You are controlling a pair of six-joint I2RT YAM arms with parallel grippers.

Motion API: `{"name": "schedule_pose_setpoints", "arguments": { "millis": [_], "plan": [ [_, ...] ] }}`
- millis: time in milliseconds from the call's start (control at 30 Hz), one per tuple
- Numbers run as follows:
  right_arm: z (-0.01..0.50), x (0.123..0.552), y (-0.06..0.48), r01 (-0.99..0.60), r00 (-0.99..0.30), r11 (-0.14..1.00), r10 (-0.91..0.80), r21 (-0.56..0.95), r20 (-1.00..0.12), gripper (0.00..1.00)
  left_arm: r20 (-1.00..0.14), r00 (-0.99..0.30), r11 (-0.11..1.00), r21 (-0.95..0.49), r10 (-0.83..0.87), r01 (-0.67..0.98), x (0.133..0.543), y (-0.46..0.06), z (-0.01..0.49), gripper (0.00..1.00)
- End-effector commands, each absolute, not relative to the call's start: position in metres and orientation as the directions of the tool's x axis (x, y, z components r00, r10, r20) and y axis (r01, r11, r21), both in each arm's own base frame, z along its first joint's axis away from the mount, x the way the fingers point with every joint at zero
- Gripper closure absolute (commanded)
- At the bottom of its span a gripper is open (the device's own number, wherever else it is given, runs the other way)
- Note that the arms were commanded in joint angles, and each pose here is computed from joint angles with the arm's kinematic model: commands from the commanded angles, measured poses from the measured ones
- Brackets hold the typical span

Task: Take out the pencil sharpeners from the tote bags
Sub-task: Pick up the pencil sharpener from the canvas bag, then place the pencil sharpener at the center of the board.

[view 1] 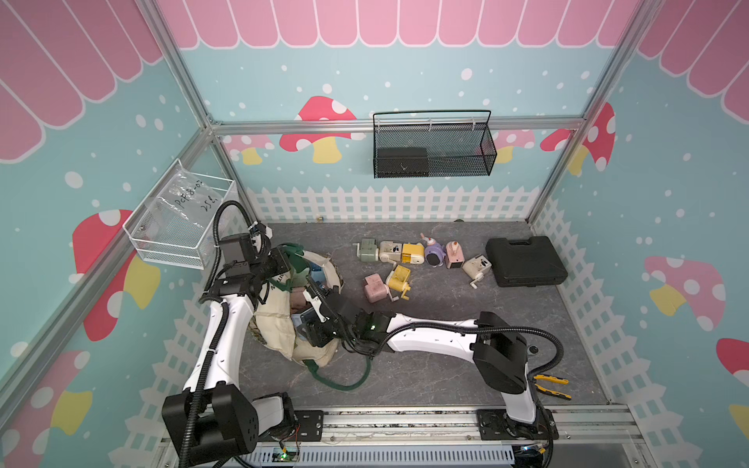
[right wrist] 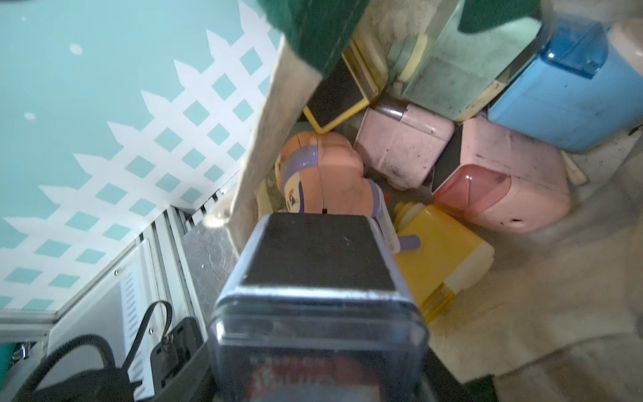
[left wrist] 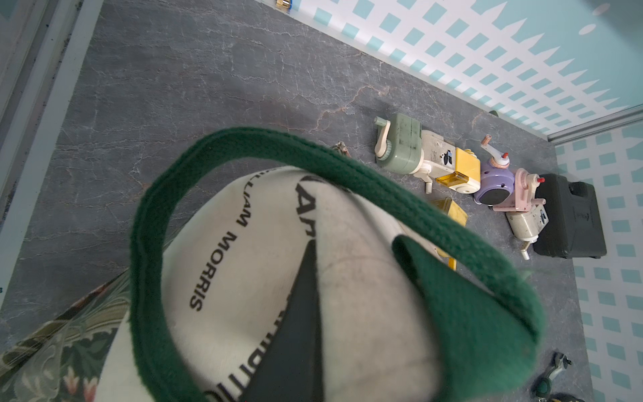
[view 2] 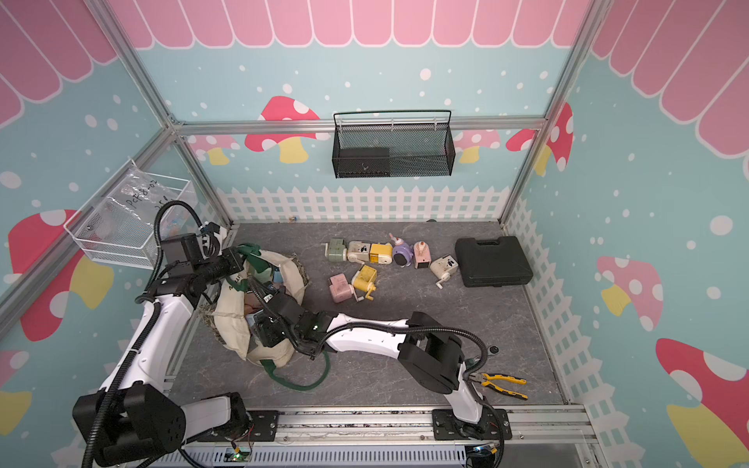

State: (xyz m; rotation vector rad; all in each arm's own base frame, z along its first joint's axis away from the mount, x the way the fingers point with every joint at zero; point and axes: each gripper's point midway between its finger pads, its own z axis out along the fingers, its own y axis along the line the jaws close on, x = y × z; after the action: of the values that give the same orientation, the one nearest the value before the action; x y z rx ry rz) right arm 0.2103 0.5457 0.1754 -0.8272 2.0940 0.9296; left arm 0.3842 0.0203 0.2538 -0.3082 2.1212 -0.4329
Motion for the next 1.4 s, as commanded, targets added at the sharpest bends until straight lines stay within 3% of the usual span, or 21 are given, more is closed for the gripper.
{"name": "schedule_pose_setpoints", "arguments": {
  "millis": [0,333,533,1067,1367],
  "plan": [
    [0.227,0.201,0.543,-0.839,-0.451,0.438,-0.227,0.323,-0.863,0.51,-0.818,-0.453,0.913,-0.407,-0.353,0.022,0.393,0.018,0.290,1.00],
    [0.258,0.177,0.492,-0.915,-0.316,0.342,-0.277,0.214,-0.908,0.51,-0.818,-0.454,0.914,-0.405,-0.353,0.018,0.393,0.019,0.290,1.00],
    [0.279,0.180,0.447,-0.911,-0.294,0.363,-0.239,0.196,-0.925,0.51,-0.820,-0.451,0.915,-0.402,-0.352,0.017,0.393,0.020,0.291,1.00],
    [0.225,0.323,0.274,-0.602,-0.556,0.693,-0.006,0.397,-0.831,0.53,-0.818,-0.453,0.914,-0.405,-0.354,0.019,0.393,0.019,0.291,1.00],
    [0.179,0.370,0.208,-0.401,-0.656,0.743,0.175,0.536,-0.734,0.55,-0.819,-0.452,0.914,-0.405,-0.354,0.020,0.392,0.019,0.291,1.00]
  ]
}}
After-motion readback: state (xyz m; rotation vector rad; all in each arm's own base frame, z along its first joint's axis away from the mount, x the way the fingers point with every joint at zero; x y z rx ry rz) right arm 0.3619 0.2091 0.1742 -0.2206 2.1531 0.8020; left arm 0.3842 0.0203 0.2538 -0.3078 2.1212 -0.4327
